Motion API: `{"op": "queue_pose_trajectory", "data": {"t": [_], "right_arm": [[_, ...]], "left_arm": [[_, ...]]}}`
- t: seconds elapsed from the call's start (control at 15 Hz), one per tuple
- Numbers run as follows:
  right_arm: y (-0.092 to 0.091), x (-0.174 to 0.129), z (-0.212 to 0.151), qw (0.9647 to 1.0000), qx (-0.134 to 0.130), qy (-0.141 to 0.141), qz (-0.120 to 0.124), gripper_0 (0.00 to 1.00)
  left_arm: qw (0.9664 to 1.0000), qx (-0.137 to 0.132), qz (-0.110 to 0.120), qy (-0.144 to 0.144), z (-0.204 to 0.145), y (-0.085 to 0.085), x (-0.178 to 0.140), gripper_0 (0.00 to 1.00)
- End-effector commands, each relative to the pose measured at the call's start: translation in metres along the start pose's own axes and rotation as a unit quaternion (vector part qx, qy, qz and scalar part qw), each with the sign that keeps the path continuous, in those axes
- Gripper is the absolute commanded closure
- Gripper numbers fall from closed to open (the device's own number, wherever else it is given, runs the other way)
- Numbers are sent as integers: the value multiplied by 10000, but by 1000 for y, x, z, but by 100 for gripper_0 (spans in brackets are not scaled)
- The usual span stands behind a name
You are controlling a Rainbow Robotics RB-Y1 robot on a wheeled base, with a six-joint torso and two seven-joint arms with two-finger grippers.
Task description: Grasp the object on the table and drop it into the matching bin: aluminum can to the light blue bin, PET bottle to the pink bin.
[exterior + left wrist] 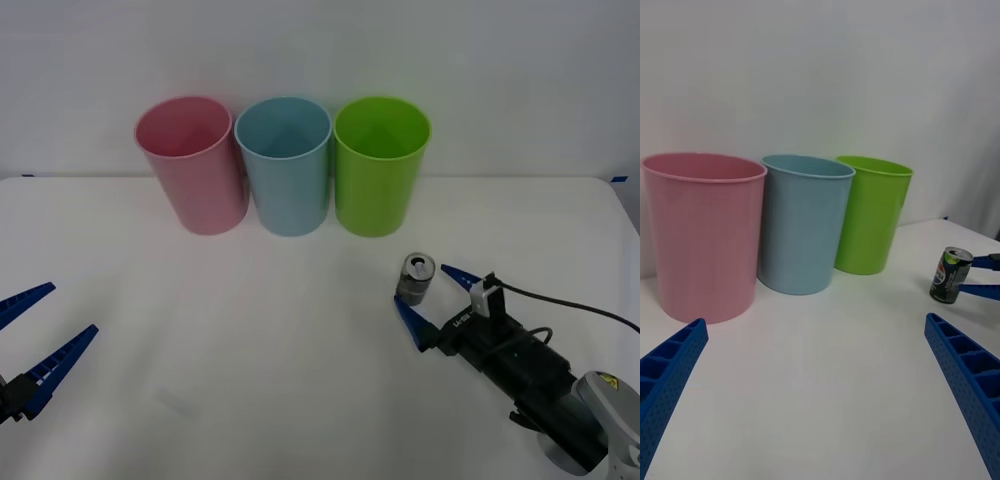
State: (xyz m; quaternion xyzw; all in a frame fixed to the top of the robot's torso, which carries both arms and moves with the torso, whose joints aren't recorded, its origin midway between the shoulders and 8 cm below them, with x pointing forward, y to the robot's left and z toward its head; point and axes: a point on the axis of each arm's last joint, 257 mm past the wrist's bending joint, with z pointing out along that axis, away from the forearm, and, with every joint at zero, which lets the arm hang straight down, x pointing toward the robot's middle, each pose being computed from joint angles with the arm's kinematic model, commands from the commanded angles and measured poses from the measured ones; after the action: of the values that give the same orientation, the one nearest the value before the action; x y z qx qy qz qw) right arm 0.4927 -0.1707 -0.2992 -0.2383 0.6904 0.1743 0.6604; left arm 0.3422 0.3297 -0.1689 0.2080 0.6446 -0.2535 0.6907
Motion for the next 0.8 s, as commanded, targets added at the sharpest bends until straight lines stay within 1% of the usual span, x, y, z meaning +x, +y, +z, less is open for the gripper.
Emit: {"op": "queue_pose_trajectory", "data": {"t": [0.07, 0.4, 0.8], "right_arm": [[4, -1, 13, 10000, 38, 58, -2, 0], [10, -1, 32, 9997, 130, 189, -69, 0], [14, -4, 41, 9996, 161, 208, -100, 0]], "left_arm": [[10000, 0, 0, 0, 0, 0, 0, 0], [10000, 0, 0, 0, 0, 0, 0, 0], [10000, 0, 0, 0, 0, 0, 0, 0]]}}
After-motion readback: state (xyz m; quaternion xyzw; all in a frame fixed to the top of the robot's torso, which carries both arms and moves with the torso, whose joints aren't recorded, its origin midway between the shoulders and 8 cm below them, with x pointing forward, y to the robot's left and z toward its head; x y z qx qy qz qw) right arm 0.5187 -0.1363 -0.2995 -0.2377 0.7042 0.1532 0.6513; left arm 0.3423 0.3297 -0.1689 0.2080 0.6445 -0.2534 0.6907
